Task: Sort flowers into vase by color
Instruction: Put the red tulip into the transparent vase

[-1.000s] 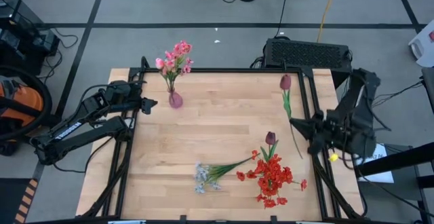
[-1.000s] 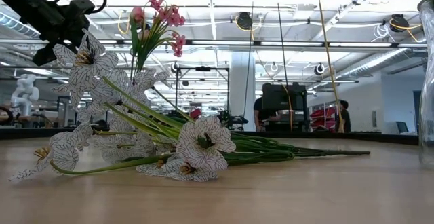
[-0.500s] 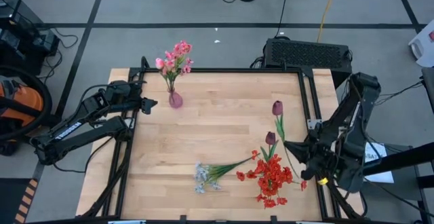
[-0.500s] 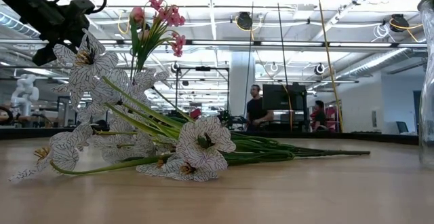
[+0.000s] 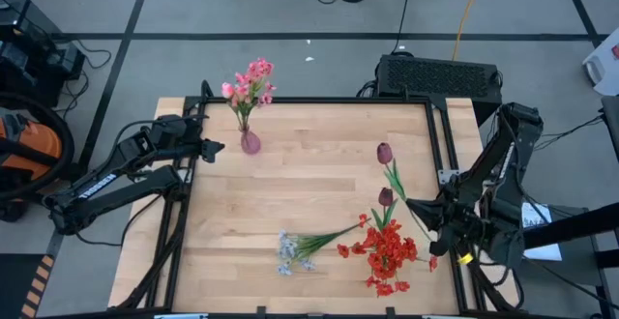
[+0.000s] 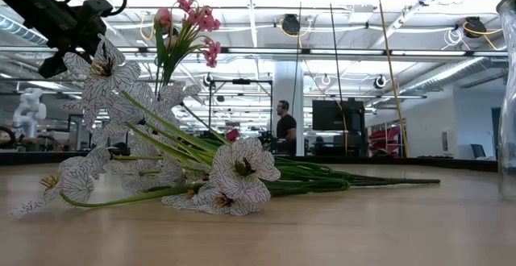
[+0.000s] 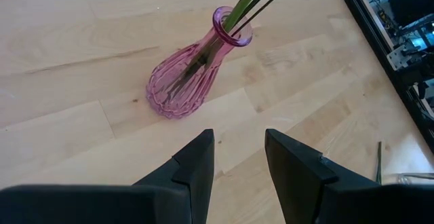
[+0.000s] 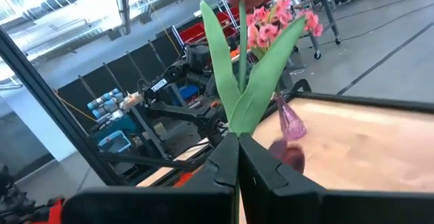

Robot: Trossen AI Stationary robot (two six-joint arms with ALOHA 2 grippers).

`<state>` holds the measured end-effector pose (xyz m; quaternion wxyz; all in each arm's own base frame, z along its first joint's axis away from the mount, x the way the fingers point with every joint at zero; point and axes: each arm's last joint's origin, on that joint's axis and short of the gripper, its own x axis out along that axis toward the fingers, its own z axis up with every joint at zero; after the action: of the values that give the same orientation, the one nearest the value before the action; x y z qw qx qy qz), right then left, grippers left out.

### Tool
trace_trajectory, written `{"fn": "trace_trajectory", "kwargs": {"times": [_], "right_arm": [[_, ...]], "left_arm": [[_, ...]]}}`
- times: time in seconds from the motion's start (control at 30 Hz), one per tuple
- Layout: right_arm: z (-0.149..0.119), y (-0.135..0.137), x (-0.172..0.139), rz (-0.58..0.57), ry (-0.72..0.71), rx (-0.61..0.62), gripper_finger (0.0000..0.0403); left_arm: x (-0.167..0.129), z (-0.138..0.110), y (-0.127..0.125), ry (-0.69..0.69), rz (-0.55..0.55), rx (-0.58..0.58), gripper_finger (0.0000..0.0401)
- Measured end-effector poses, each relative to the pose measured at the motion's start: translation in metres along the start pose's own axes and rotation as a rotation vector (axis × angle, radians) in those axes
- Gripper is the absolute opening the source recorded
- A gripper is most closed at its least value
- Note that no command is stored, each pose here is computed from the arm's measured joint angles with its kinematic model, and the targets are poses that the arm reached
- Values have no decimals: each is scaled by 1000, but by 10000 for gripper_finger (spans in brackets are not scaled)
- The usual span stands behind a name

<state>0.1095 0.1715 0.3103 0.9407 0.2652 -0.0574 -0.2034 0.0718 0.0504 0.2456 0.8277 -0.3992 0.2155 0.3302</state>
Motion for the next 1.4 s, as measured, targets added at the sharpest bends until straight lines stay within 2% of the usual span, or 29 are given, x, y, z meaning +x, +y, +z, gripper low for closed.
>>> {"fn": "trace_trajectory", "kwargs": {"times": [0.17,0.37,0.47,0.57,0.73,0.97,1.1,1.4], "right_arm": [[32,4,4,23,25,-57,0],[59,17,19,208,68,-152,0],[69,22,29,318,28,-206,0],[75,23,38,377,-25,-272,0],[79,21,49,498,-114,-293,0],[53,-12,50,496,-203,-129,0],[48,-27,46,480,-274,-65,0],[61,-45,44,206,-252,-97,0]], "left_arm": [[0,0,0,-1,0,0,139],[0,0,0,-1,1,3,139],[0,0,0,-1,1,3,139],[0,0,0,-1,0,3,139],[0,0,0,-1,1,3,139],[0,0,0,0,-1,2,139],[0,1,-1,1,-24,-45,139],[0,6,-5,-49,-71,-8,139]]}}
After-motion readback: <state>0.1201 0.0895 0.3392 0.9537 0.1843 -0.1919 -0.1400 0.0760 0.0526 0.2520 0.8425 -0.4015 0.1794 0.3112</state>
